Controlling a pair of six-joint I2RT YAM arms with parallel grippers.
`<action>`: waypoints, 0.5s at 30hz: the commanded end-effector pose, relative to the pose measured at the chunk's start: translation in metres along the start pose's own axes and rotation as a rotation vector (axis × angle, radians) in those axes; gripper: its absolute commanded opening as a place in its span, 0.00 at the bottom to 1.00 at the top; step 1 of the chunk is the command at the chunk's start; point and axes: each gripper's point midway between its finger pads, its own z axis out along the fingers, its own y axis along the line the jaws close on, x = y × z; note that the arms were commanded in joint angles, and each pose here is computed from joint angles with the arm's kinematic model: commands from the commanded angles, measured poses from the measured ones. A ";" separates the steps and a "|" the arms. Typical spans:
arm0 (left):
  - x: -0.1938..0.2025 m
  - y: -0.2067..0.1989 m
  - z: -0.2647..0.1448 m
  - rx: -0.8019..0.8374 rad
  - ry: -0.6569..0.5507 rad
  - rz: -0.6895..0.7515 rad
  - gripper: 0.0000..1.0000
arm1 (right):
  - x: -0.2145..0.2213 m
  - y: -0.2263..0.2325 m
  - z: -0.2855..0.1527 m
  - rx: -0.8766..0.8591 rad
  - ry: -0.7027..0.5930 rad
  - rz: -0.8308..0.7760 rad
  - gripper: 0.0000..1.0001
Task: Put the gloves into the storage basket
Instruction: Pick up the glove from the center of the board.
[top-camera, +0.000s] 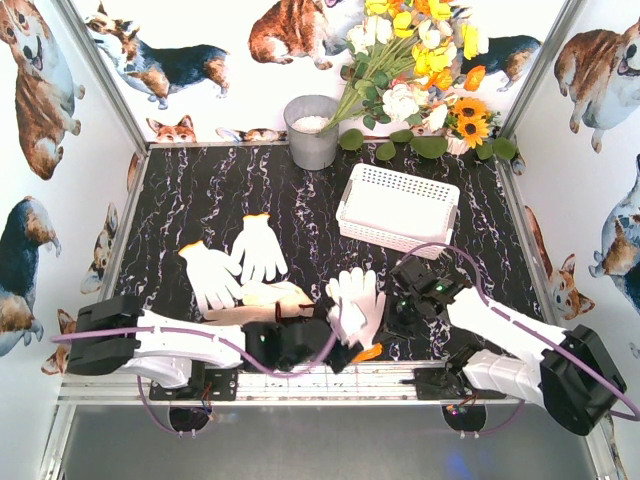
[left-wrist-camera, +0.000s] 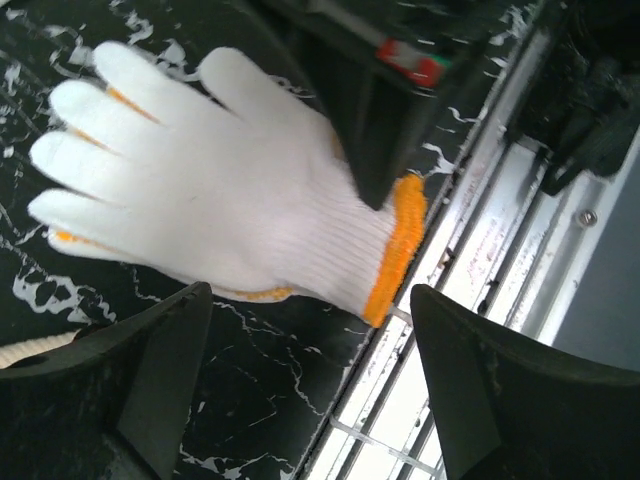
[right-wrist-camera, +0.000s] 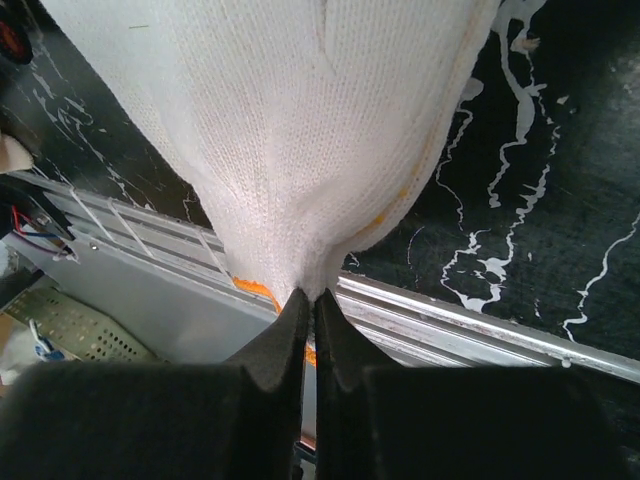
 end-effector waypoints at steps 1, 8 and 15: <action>-0.007 -0.012 0.004 -0.023 -0.064 0.192 0.77 | -0.009 0.024 -0.007 -0.059 -0.002 0.006 0.00; 0.007 -0.033 0.013 0.028 -0.041 0.284 0.83 | -0.015 0.036 -0.007 -0.089 0.028 0.048 0.00; 0.016 -0.027 0.030 -0.034 -0.007 0.368 0.86 | -0.017 0.047 -0.010 -0.133 0.065 0.056 0.00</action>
